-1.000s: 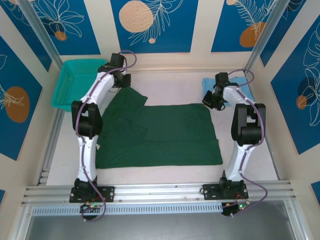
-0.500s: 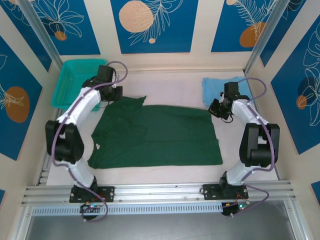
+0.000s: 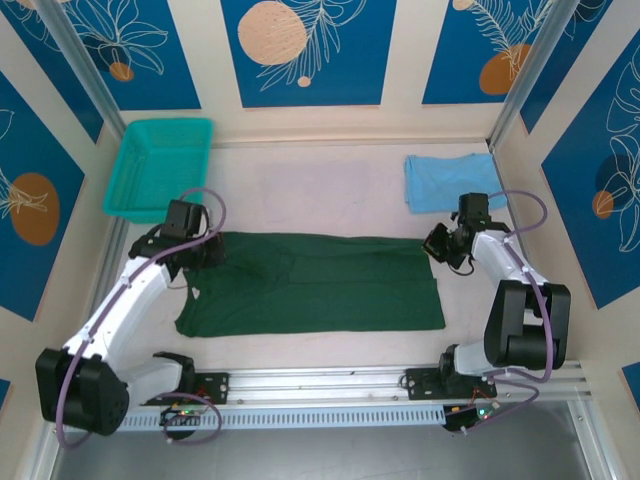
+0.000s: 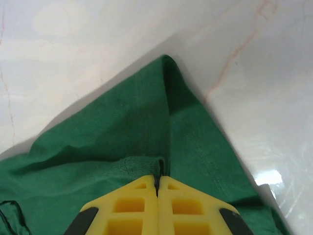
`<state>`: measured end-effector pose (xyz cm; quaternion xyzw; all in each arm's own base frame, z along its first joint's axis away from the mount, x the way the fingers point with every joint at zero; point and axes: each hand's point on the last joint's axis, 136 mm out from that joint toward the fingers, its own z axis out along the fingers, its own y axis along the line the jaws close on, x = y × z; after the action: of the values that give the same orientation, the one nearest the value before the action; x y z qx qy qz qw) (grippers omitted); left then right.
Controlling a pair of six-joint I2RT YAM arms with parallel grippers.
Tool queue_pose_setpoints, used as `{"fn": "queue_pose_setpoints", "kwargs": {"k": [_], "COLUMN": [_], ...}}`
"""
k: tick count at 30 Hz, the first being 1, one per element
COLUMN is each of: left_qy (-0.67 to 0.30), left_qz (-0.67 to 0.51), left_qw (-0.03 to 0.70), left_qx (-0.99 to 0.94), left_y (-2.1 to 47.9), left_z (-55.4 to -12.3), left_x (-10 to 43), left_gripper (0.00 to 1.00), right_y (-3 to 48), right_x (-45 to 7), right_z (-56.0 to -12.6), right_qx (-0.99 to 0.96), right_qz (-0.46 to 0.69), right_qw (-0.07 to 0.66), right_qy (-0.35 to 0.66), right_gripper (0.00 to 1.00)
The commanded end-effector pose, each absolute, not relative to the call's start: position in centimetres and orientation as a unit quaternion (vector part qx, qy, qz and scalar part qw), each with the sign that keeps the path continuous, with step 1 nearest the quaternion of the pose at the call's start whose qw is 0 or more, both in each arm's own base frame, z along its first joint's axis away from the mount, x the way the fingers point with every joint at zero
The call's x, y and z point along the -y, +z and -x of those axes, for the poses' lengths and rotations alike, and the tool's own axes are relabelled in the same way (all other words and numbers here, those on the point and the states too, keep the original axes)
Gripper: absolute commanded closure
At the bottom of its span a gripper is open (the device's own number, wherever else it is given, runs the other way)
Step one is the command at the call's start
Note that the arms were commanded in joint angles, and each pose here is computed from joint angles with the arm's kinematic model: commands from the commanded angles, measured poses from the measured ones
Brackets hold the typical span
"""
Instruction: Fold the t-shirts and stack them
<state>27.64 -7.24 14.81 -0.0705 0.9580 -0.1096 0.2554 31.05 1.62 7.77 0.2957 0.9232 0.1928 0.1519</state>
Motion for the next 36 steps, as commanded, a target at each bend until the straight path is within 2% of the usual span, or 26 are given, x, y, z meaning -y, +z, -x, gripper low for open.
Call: {"fn": "queue_pose_setpoints", "kwargs": {"k": [1, 7, 16, 29, 36], "left_qy": [-0.126, -0.136, -0.205, -0.223, -0.228], "left_qz": [0.138, 0.188, 0.19, 0.093, 0.084], "left_qw": [0.228, 0.194, 0.133, 0.236, 0.256], "left_qx": [-0.956, -0.953, -0.951, -0.941, -0.935], "left_y": [14.0, 14.5, 16.5, 24.5, 25.5], "left_z": [-25.6, -25.0, -28.4, -42.8, -46.5], "left_x": [6.8, 6.3, 7.6, 7.5, 6.9], "left_gripper": [1.0, 1.0, 1.0, 1.0, 1.0], "right_y": [8.1, 8.4, 10.1, 13.2, 12.1], "right_x": [-1.6, -1.0, -1.1, -1.5, -2.0], "right_z": [-30.3, -29.9, -32.1, -40.4, -43.9], "right_qx": [-0.916, -0.913, -0.905, -0.906, -0.913], "right_qz": [-0.31, -0.317, -0.32, -0.305, -0.279], "right_qw": [0.152, 0.158, 0.176, 0.188, 0.186], "right_qy": [0.204, 0.2, 0.22, 0.227, 0.231], "right_gripper": [0.99, 0.99, 0.97, 0.97, 0.97]}}
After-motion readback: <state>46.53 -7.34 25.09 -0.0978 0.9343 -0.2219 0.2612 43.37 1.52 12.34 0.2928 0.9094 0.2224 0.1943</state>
